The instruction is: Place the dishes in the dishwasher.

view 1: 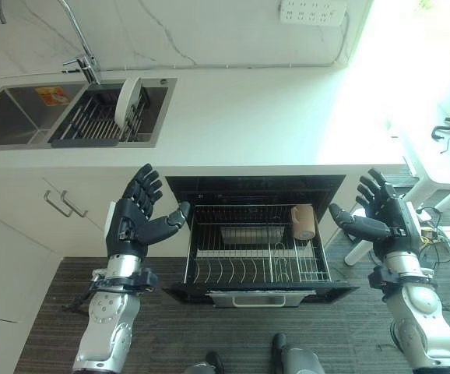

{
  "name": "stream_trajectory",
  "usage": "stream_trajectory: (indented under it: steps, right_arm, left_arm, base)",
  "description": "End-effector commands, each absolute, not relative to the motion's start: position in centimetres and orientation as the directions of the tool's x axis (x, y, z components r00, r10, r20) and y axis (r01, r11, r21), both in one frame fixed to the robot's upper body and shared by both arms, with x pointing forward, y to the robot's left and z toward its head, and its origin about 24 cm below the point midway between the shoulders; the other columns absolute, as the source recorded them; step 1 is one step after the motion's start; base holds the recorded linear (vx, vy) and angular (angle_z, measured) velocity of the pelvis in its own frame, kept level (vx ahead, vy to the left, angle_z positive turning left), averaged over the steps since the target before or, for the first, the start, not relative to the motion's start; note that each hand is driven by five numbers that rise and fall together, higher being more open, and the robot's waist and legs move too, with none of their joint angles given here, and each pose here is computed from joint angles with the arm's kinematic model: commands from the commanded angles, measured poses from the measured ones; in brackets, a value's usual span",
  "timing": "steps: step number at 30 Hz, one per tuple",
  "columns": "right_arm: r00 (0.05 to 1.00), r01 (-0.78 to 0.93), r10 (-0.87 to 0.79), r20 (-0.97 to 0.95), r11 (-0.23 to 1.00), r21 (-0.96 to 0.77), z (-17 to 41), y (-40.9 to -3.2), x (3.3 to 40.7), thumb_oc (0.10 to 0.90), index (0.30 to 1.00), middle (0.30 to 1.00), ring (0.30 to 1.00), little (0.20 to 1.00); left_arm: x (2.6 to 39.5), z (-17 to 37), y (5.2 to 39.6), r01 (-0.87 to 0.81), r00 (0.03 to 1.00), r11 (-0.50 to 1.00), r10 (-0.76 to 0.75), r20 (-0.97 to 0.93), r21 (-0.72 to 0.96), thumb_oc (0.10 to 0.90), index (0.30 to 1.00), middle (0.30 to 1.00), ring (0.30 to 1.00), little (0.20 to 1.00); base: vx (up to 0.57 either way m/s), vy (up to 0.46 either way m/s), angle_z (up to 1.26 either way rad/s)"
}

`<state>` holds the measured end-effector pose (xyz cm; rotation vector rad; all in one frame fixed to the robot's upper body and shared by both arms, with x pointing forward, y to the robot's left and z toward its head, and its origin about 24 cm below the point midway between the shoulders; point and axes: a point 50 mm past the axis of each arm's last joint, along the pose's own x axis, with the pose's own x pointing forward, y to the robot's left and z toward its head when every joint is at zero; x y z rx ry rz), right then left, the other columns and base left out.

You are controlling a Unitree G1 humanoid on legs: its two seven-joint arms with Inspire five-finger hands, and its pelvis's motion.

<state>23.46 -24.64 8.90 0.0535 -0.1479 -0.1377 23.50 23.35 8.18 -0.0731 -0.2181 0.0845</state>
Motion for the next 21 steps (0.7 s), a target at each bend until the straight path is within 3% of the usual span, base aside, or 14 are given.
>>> stream_trajectory:
  steps: [1, 7, 13, 21]
  right_arm:
    - [0.865, -0.048, 0.030, 0.501, 0.999, 0.022, 14.9, -23.1, 23.5, 0.800, 0.900, 0.900, 0.900, 0.900]
    - [0.854, 0.025, 0.000, 0.520, 0.999, -0.042, 16.4, -24.4, 23.8, 0.800, 0.900, 0.900, 0.900, 0.900]
    - [0.834, -0.005, 0.065, 0.548, 0.994, -0.110, 17.4, -24.3, 23.9, 0.800, 0.900, 0.900, 0.900, 0.900]
    - [0.842, 0.069, -0.012, 0.540, 0.994, -0.085, 16.7, -24.6, 22.7, 0.800, 0.900, 0.900, 0.900, 0.900]
  left_arm:
    - [22.7, 13.2, 23.6, -0.010, 0.863, 0.999, 0.031, 0.504, -0.044, 0.800, 0.900, 0.900, 0.900, 0.900]
    - [22.2, 12.8, 23.3, 0.037, 0.870, 0.992, 0.027, 0.491, -0.121, 0.800, 0.900, 0.900, 0.900, 0.900]
    - [21.6, 13.4, 24.3, -0.034, 0.833, 0.986, 0.117, 0.541, -0.161, 0.800, 0.900, 0.900, 0.900, 0.900]
    - [22.3, 14.2, 24.0, 0.044, 0.847, 0.995, 0.009, 0.531, -0.086, 0.800, 0.900, 0.900, 0.900, 0.900]
  base:
    - [0.10, -0.079, 0.02]
    - [0.02, 0.090, 0.19]
    - [0.00, 0.548, 0.19]
    - [0.09, 0.613, -0.25]
